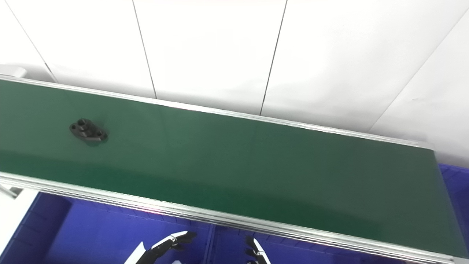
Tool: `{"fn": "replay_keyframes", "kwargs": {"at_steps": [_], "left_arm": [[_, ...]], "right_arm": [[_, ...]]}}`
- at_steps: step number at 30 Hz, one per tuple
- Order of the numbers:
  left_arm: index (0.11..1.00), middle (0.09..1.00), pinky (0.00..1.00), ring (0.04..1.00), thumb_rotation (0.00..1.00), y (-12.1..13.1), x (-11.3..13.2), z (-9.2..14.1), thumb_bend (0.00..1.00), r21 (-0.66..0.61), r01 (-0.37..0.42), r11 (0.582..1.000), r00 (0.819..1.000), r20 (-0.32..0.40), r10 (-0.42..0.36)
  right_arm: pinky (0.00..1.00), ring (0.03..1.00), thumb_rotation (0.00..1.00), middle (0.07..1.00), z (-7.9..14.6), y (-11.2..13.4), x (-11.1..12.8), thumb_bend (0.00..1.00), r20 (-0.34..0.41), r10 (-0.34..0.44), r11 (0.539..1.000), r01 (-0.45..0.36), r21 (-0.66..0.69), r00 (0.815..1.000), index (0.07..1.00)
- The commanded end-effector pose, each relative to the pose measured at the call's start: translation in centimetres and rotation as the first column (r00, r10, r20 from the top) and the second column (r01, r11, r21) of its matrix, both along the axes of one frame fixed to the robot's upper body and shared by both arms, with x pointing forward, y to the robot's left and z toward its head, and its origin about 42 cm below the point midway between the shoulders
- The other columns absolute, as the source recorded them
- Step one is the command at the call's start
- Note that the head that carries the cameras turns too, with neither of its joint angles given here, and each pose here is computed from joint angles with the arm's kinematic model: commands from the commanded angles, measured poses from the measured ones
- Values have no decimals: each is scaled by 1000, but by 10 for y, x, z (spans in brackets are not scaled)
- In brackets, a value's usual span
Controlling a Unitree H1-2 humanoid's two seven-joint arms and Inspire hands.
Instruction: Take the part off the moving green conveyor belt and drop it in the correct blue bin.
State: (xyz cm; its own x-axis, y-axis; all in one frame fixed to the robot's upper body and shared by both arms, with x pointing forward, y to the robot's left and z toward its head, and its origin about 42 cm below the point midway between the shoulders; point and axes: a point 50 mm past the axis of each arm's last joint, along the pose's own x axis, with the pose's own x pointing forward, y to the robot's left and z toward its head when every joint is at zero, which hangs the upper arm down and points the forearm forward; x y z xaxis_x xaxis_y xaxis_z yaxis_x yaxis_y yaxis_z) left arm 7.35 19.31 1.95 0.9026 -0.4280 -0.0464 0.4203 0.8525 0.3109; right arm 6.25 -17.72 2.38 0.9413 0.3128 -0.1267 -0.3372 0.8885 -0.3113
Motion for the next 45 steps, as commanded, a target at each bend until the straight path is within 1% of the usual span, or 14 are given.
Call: {"fn": "replay_keyframes", "kwargs": {"at_steps": [1, 5, 11, 19, 24, 25, 26, 28, 29, 32, 37, 39, 41, 45], "left_arm": [[826, 856, 728, 809, 600, -2, -2, 3, 733, -23, 4, 1000, 1000, 15, -3], [821, 851, 722, 804, 599, -1, -1, 3, 732, -20, 6, 1000, 1000, 13, -6], [821, 851, 719, 803, 608, 1, 0, 3, 736, -15, 1, 1000, 1000, 11, -1], [812, 842, 710, 794, 590, 0, 3, 2, 736, -17, -8, 1000, 1000, 15, 8], [813, 840, 710, 795, 595, -2, 6, 0, 740, -15, -8, 1000, 1000, 20, 8], [813, 840, 709, 795, 595, -2, 6, 0, 740, -13, -8, 1000, 1000, 24, 8], [813, 839, 707, 793, 595, -3, 6, 0, 739, -11, -8, 1000, 1000, 26, 9], [815, 840, 708, 793, 594, -3, 8, -1, 736, -11, -6, 1000, 1000, 28, 6], [815, 841, 708, 792, 592, -4, 9, -1, 736, -11, -5, 1000, 1000, 28, 5], [819, 845, 712, 796, 592, -4, 10, -1, 736, -13, -2, 1000, 1000, 25, 2], [821, 848, 713, 800, 598, -2, 11, 0, 736, -12, 5, 1000, 1000, 25, -5], [824, 851, 715, 804, 602, -1, 11, 1, 734, -8, 12, 1000, 1000, 25, -12], [826, 853, 716, 806, 604, 0, 11, 2, 736, -9, 16, 1000, 1000, 24, -15], [823, 851, 714, 803, 603, 2, 11, 2, 740, -10, 9, 1000, 1000, 25, -9]], "right_arm": [[726, 844, 371, 906, 10, -1, 2, 555, 92, -17, 999, 14, 34, 996, 930], [722, 842, 414, 900, 17, 0, 4, 571, 126, -43, 998, 38, 45, 991, 921], [719, 839, 409, 895, 28, 0, 7, 570, 184, -69, 997, 59, 56, 981, 918], [663, 792, 421, 853, 66, 4, 20, 606, 308, -114, 988, 74, 138, 945, 882], [626, 743, 460, 805, 93, 5, 36, 635, 403, -125, 984, 62, 164, 907, 861], [619, 735, 458, 799, 100, 5, 41, 634, 428, -128, 984, 60, 168, 895, 859], [607, 720, 451, 788, 105, 4, 45, 629, 443, -130, 984, 59, 170, 887, 856], [591, 707, 411, 779, 117, 3, 56, 614, 493, -140, 983, 60, 175, 859, 850], [593, 705, 386, 775, 121, 3, 61, 608, 503, -143, 982, 60, 178, 852, 848], [606, 701, 398, 772, 129, 1, 76, 630, 511, -132, 984, 52, 168, 850, 846], [623, 738, 549, 811, 148, -6, 105, 655, 499, -40, 999, 25, 38, 866, 853], [614, 736, 594, 803, 154, -7, 116, 667, 510, -13, 999, 26, -19, 860, 846], [608, 734, 593, 798, 158, -7, 127, 668, 518, 4, 999, 25, -49, 855, 840], [618, 732, 542, 796, 169, -4, 144, 649, 529, 29, 996, 22, -90, 848, 836]]}}
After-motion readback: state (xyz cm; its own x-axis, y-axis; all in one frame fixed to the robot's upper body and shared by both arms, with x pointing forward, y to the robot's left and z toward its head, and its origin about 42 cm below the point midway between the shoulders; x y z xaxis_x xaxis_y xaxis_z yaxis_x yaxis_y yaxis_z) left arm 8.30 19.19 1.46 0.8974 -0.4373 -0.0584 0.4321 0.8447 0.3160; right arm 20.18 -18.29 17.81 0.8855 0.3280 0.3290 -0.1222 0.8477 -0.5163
